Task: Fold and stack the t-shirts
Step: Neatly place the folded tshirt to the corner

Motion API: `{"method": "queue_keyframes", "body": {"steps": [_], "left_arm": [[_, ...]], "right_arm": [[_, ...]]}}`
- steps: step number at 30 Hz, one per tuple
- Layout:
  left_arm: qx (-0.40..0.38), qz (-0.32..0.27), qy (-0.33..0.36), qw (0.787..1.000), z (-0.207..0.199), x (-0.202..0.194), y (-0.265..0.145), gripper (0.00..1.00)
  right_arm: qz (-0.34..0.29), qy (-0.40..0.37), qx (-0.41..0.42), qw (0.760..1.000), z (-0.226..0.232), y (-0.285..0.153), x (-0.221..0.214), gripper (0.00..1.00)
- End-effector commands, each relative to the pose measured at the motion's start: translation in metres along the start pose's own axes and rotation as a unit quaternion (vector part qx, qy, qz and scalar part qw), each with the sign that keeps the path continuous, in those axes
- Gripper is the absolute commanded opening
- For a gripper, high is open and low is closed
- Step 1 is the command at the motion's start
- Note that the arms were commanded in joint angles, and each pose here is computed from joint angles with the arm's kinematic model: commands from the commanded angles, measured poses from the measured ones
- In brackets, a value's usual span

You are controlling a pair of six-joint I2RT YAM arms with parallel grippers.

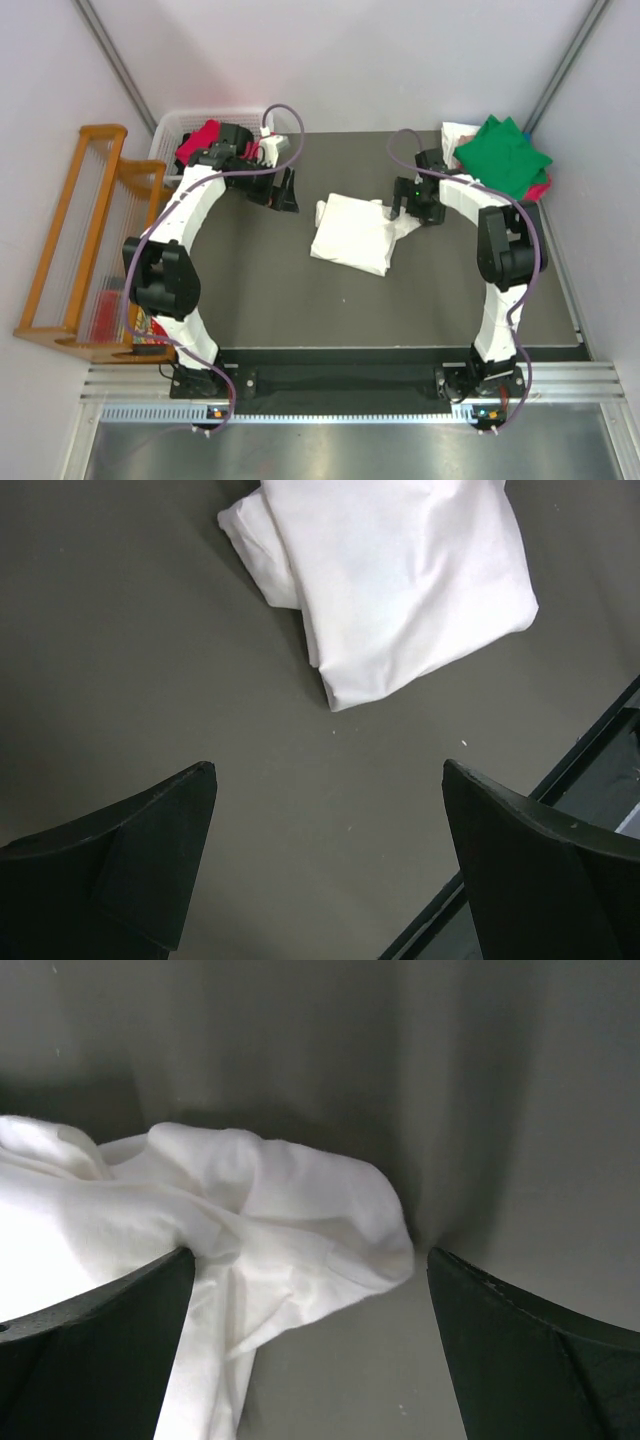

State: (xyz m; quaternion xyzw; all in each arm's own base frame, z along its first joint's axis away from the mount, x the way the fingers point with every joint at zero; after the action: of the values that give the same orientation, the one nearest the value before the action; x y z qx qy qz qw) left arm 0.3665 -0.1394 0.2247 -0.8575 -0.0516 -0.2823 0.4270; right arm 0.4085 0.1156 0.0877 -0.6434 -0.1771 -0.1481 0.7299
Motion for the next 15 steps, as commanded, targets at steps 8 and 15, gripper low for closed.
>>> {"method": "queue_keyframes", "body": {"steps": [8,15], "left_arm": [[-0.031,0.007,-0.015,0.999,-0.005,-0.011,0.000,0.99],[-0.030,0.007,-0.010,0.999,-0.006,-0.013,-0.003,0.99]], "right_arm": [[-0.002,0.009,0.080,0.997,0.016,0.010,0.002,1.00],[0.019,0.013,0.124,0.992,0.040,0.026,-0.015,1.00]]}}
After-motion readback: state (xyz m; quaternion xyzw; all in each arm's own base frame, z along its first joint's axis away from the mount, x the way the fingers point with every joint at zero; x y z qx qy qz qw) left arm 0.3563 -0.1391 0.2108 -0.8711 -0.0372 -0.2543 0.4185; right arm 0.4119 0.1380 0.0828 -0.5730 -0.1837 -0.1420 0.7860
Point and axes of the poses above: each gripper's point midway between its finger pads, its own y axis out along the fingers, its own z axis along the line the jaws close on, x = y × z, the point moved 5 cm from there along -y, back along the fingers, and after that the axes turned 10 degrees about -y, right-handed, at the moved point
